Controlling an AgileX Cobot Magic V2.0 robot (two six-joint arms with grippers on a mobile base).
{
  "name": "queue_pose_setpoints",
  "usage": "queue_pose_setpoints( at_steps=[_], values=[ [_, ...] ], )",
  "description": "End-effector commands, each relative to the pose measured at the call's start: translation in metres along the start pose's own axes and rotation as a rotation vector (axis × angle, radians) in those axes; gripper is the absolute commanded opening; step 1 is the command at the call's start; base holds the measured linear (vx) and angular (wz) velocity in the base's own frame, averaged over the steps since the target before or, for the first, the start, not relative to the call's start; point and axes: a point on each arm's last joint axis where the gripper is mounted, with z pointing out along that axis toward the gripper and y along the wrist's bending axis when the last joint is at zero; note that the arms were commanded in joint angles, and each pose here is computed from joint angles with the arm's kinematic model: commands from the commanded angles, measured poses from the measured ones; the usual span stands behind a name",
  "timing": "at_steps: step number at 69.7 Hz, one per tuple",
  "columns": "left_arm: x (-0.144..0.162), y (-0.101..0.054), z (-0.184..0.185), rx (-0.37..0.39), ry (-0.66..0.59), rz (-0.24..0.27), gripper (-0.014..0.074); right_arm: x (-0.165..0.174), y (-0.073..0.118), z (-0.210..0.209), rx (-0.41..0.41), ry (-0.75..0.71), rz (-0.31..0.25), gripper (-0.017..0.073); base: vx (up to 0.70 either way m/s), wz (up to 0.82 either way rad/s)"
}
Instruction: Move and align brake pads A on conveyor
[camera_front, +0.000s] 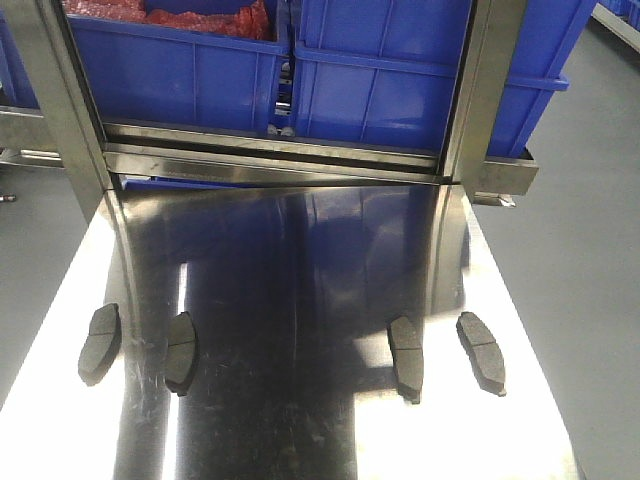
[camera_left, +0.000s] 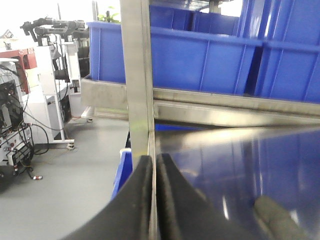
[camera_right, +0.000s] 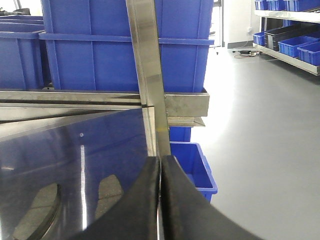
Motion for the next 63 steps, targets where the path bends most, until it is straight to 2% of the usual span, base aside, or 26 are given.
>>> queue_pose_setpoints(
  at_steps=[1,7,12,21,29,34,39,55,58,63],
  values=[
    [-0.039,-0.001,-0.004,0.002,-0.068,-0.013,-0.0006,0.000,0.000,0.000,0.002,-0.067,-0.012,-0.0008,0.00,0.00],
    [-0.063,-0.002,0.000,0.000,0.010,0.028,-0.0006,0.000,0.000,0.000,0.002,-0.067,-0.012,-0.0008,0.00,0.00],
    [-0.076,-0.002,0.010,0.000,0.129,0.068,-0.0006,0.000,0.000,0.000,0.002,-0.067,-0.012,-0.0008,0.00,0.00],
    [-0.090,-0.002,0.027,0.001,0.232,0.069,-0.0006,0.000,0.000,0.000,0.002,-0.067,-0.012,-0.0008,0.00,0.00],
    [-0.090,-0.002,0.033,0.001,0.254,0.068,0.0000,0.000,0.000,0.000,0.002,-0.067,-0.012,-0.0008,0.00,0.00],
    [-0.090,-0.002,0.033,0.001,0.249,0.068,0.0043,0.000,0.000,0.000,0.002,-0.067,-0.012,-0.0008,0.00,0.00],
    [-0.091,-0.002,0.033,0.001,0.245,0.068,0.0139,0.000,0.000,0.000,0.002,-0.067,-0.012,-0.0008,0.00,0.00],
    [-0.091,-0.002,0.033,0.001,0.244,0.067,0.0668,0.000,0.000,0.000,0.002,-0.067,-0.012,-0.0008,0.00,0.00],
    [-0.091,-0.002,0.033,0.001,0.244,0.067,0.0732,0.000,0.000,0.000,0.002,-0.067,-0.012,-0.0008,0.00,0.00],
    [-0.091,-0.002,0.033,0.001,0.244,0.067,0.0732,0.000,0.000,0.000,0.002,-0.067,-0.012,-0.0008,0.00,0.00]
  ],
)
